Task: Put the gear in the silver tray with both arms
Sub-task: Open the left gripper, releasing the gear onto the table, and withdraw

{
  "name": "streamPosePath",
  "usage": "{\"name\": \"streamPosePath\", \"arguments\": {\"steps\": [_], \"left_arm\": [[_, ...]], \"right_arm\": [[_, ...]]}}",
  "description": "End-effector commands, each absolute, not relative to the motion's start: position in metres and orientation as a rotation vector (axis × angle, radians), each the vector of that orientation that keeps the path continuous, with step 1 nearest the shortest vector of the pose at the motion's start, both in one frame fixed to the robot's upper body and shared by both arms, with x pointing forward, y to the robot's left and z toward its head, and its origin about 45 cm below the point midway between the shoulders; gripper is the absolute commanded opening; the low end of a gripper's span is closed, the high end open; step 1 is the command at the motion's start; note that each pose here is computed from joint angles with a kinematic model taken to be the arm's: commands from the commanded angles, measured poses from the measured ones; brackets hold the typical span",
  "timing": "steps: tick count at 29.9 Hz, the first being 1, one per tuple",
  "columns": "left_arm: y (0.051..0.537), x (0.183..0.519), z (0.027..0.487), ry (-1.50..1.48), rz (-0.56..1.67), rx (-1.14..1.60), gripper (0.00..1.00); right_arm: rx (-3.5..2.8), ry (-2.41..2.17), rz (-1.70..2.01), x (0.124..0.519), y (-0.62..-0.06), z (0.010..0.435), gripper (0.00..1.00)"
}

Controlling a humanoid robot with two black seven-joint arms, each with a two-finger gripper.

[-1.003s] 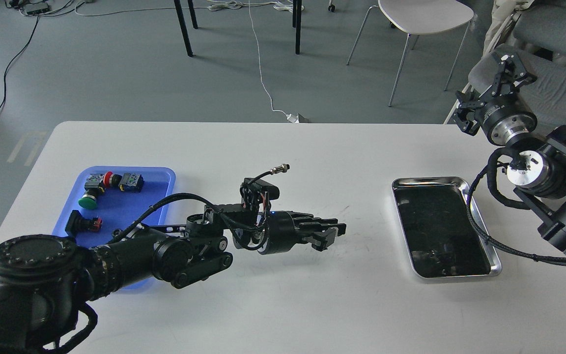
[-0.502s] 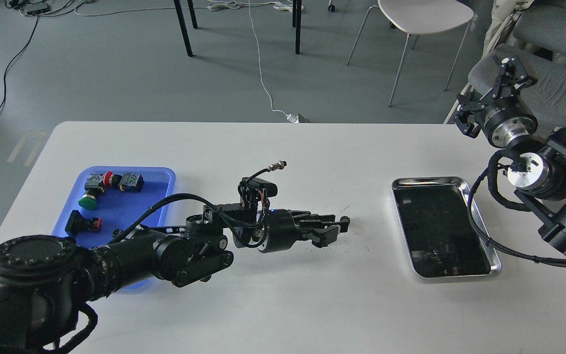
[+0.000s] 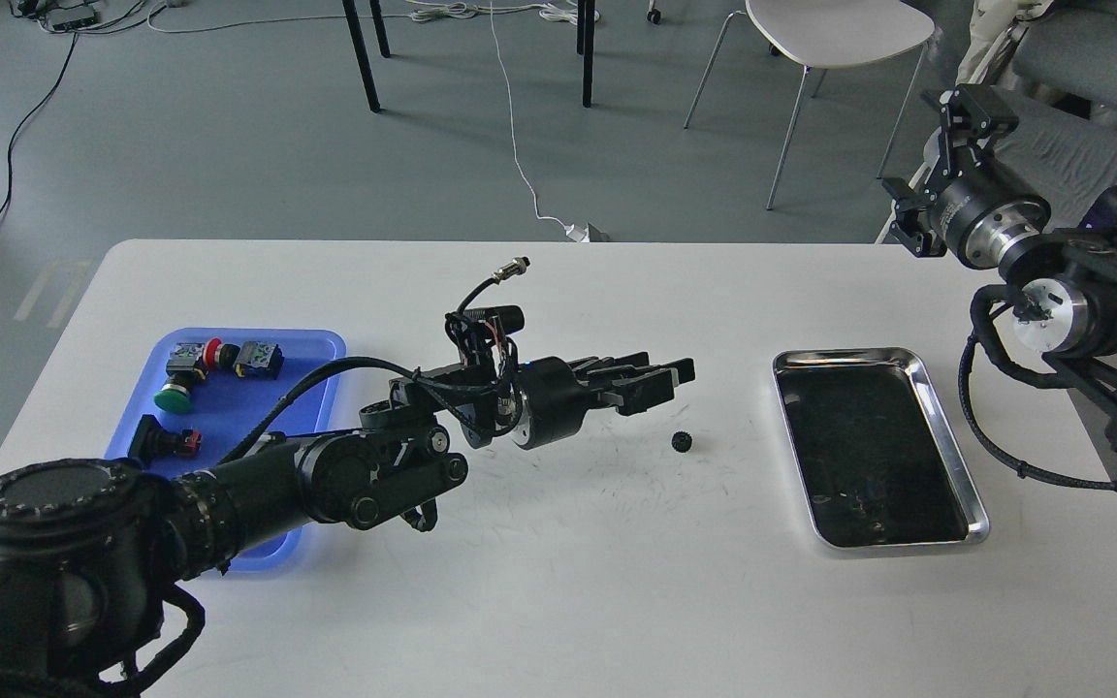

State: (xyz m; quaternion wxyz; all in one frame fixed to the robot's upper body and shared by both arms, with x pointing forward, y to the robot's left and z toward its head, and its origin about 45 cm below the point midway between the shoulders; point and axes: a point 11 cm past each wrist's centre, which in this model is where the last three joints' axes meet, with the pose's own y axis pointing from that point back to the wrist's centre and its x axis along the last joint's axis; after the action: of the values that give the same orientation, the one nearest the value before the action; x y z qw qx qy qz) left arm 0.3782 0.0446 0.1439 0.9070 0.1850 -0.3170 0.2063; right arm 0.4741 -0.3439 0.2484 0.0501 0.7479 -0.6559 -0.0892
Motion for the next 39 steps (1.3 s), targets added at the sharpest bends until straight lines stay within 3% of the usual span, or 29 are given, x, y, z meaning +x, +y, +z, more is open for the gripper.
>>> {"name": "streamPosePath", "arguments": {"steps": [1, 8, 24, 27, 39], "left_arm": [[0.046, 0.390, 0.158, -0.644, 0.502, 0.339, 0.86], [0.061, 0.416, 0.179, -0.603, 0.697, 0.277, 0.98], [0.124, 0.452, 0.201, -0.425, 0.944, 0.216, 0.98], [0.161, 0.468, 0.215, -0.188, 0.969, 0.117, 0.97], [0.213, 0.485, 0.236, 0.016, 1.054, -0.029, 0.98]], "right_arm": [[2.292, -1.976, -0.263, 0.470, -0.349, 0.252, 0.99], [2.311, -1.872, -0.136, 0.465, -0.347, 0.256, 0.99], [2.218, -1.611, 0.099, 0.451, -0.351, 0.239, 0.99], [2.192, -1.468, 0.197, 0.445, -0.349, 0.235, 0.99], [2.214, -1.142, 0.317, 0.439, -0.332, 0.236, 0.99]]}}
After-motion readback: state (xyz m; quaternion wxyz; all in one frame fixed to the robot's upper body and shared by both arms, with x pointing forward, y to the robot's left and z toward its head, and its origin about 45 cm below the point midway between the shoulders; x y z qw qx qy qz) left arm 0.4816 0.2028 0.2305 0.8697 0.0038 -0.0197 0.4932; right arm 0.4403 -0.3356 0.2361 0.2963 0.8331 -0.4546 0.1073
